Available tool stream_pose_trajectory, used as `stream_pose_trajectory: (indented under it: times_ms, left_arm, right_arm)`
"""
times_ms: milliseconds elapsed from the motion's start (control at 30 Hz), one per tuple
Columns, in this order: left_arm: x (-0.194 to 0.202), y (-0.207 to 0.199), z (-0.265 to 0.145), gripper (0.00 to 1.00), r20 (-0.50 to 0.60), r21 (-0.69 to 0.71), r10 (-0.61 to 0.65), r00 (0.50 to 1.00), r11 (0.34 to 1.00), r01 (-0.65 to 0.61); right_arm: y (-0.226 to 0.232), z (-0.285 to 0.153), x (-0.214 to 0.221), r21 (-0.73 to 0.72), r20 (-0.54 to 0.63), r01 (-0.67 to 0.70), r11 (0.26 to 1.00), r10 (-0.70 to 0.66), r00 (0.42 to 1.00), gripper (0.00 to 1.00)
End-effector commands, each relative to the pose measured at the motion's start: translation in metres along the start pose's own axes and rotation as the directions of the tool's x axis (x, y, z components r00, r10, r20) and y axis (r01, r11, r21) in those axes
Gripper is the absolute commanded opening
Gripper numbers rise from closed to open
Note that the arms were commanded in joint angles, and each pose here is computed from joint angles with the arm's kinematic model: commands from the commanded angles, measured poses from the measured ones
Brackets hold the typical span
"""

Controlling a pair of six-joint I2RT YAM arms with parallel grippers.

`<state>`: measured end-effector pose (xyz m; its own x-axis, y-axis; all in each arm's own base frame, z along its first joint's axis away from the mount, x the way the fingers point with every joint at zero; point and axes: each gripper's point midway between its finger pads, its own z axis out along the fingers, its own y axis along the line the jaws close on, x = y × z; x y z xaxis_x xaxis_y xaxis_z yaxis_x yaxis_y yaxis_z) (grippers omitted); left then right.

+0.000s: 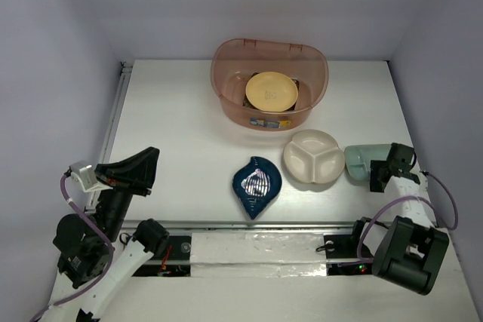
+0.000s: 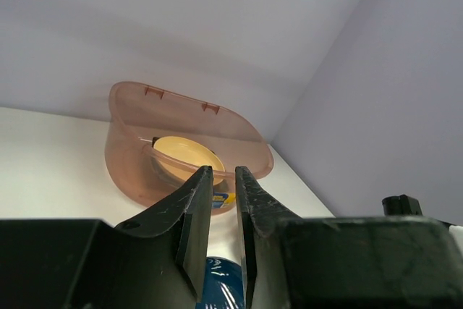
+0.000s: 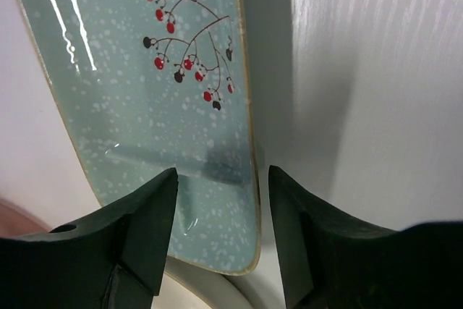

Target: Place the plates into the plastic bin on the countertop

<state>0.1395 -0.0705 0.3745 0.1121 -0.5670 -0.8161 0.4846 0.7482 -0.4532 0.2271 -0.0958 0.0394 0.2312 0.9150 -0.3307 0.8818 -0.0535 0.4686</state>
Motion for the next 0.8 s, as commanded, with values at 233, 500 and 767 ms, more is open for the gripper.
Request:
stream_pose_trajectory:
  times_ms: [233, 500, 767]
  left_arm:
    - [-0.050, -0.007, -0.039, 0.18, 0.185, 0.074, -0.062, 0.981, 0.996, 0.048]
    - [-0.049, -0.007, -0.038, 0.18, 0.181, 0.073, -0.057, 0.982, 0.996, 0.044]
    - [-0.043, -0.005, -0.034, 0.18, 0.158, 0.059, -0.048, 0.986, 0.997, 0.039]
  right_arm:
    - [0.001, 0.030, 0.007, 0.092, -0.027, -0.062, 0.994, 0.065, 0.998, 0.42]
    - [0.020, 0.033, -0.004, 0.022, 0.014, -0.019, 1.000, 0.019, 1.000, 0.00]
    - [0.075, -0.017, -0.041, -0.267, 0.165, 0.060, 0.962, -0.016, 0.986, 0.00]
